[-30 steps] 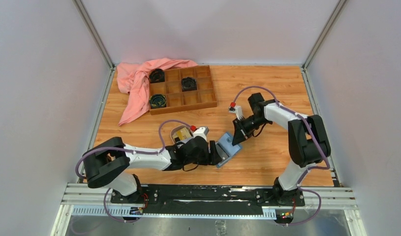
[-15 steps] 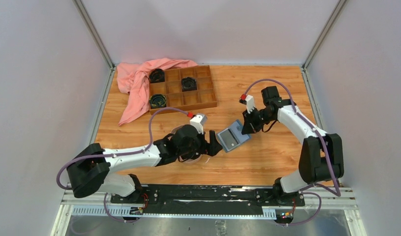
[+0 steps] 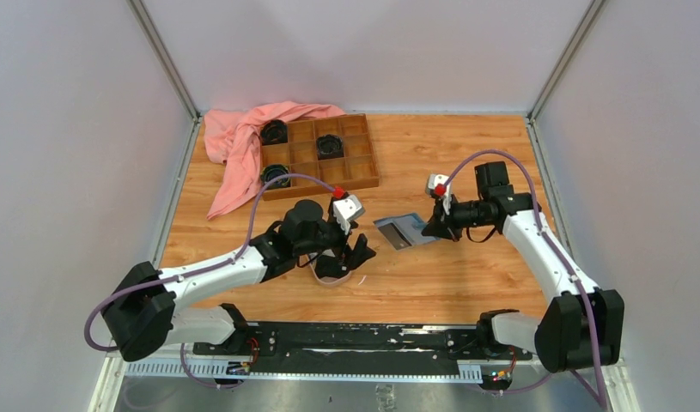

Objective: Put the credit cards into the card holder
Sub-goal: Pick up the card holder from the center of the board.

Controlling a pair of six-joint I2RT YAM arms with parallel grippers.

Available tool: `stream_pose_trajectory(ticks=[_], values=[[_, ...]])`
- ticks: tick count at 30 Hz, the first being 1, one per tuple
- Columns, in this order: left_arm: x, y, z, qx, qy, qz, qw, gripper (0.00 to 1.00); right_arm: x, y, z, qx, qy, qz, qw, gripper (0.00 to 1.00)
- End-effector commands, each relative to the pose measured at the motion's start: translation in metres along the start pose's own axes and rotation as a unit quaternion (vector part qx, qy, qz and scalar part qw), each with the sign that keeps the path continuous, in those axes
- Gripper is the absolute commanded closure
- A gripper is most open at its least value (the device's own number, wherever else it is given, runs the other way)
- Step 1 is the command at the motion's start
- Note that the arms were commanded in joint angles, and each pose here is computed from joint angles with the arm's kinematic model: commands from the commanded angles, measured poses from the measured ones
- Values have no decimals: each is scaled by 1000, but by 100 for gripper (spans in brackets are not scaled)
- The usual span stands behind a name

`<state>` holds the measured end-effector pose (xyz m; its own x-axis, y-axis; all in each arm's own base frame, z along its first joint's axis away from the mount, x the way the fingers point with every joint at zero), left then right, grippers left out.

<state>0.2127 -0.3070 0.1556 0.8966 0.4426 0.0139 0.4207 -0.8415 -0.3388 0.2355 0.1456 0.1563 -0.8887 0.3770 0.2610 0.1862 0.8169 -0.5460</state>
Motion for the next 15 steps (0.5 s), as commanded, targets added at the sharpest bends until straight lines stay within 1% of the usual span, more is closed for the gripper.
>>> stream_pose_trajectory(ticks=[1,6,8,11,15], values=[[-4,-9,6,-10,134,39,990,1,27,-6,-14,-57,-95,-65,992,100],[5,-18,2,-24,237,28,971,1,53,-12,-19,-85,-175,-125,973,100],[6,-20,-1,-31,264,29,964,0,61,-15,-21,-92,-203,-138,965,100],[-1,-21,-7,-45,275,51,959,1,71,-18,-22,-105,-235,-153,954,100],[-15,-15,-1,-46,254,94,962,1,85,-23,-25,-127,-272,-172,938,100]])
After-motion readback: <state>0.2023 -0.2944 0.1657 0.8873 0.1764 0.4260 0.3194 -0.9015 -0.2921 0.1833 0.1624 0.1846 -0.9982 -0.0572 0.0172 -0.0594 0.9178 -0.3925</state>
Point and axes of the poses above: each gripper's point midway between its finger pads, its own y axis out along the fingers, its own x axis along the line the jaws close on, z = x × y, the point moved 1 cm from there along -y, back along the fingers, and after that the axes turned 12 degrees about y, right-handed, at the moved point
